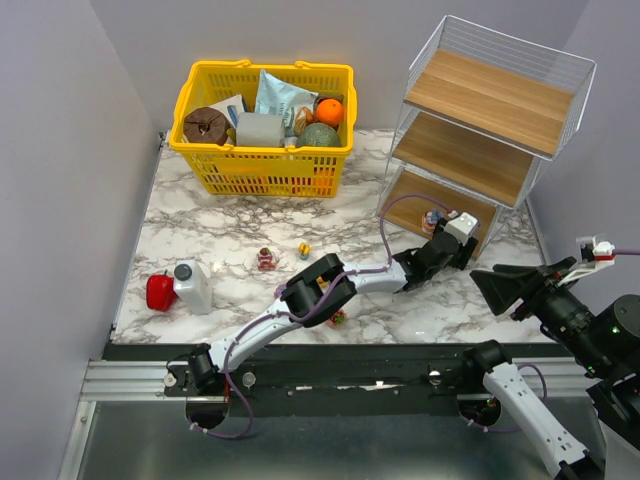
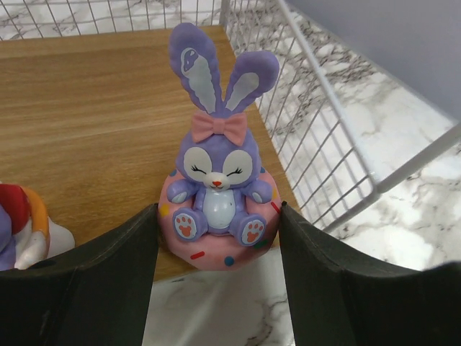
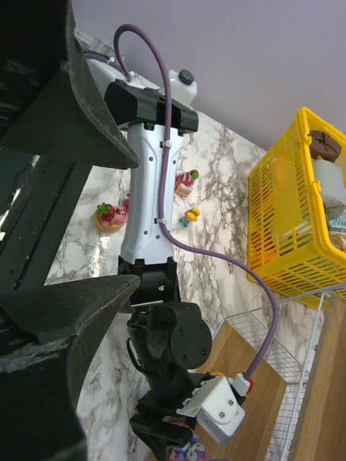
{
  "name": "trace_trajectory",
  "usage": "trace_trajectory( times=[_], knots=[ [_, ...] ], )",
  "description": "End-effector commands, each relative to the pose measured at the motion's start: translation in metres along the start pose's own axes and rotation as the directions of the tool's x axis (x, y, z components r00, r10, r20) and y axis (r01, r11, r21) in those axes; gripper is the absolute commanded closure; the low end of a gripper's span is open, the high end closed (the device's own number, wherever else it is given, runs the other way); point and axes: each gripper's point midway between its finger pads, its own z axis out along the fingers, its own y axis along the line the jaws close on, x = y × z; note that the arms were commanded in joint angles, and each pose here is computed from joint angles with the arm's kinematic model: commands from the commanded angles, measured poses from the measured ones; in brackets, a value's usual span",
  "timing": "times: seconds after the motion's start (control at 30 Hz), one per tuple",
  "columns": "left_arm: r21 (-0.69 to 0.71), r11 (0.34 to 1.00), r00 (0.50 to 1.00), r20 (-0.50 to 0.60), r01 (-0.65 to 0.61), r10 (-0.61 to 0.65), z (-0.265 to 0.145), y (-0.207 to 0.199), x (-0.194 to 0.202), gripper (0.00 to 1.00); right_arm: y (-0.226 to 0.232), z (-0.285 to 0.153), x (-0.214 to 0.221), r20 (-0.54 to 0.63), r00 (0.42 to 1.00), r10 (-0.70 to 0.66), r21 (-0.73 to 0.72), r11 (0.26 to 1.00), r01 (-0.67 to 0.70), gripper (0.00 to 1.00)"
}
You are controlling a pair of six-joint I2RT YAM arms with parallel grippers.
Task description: Place and organize the plastic toys onto the shelf
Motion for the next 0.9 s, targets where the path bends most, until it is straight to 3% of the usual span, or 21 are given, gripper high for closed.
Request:
trace_trajectory(
  times=[0.0,0.23,0.37,0.53,0.87],
  knots=[
    [0.043,0.999,1.000,-0.005,-0.022,0.022,0.005,-0.007,0.003,0.71,-0.002,-0.009,-0.001,-0.001,1.000,0.010,0.025,1.000,-0.010,0.32],
    [0.075,0.997,1.000,-0.031,-0.003,0.005,0.006,-0.007,0.007,0.66,0.002,-0.012,-0.007,0.010,1.000,0.011,0.010,1.000,-0.011,0.32],
    [0.096,0.995,0.999,-0.034,-0.016,0.020,0.006,-0.007,0.007,0.56,0.004,-0.012,-0.007,0.010,1.000,0.012,0.002,1.000,-0.012,0.32],
    [0.099,0.995,0.999,-0.031,-0.025,0.028,0.007,-0.007,0.007,0.50,0.005,-0.013,-0.009,0.012,1.000,0.009,0.003,1.000,-0.009,0.32],
    [0.097,0.995,0.999,-0.033,-0.032,0.035,0.007,-0.007,0.006,0.45,0.006,-0.019,-0.013,0.022,1.000,0.004,0.007,1.000,-0.004,0.32]
  ],
)
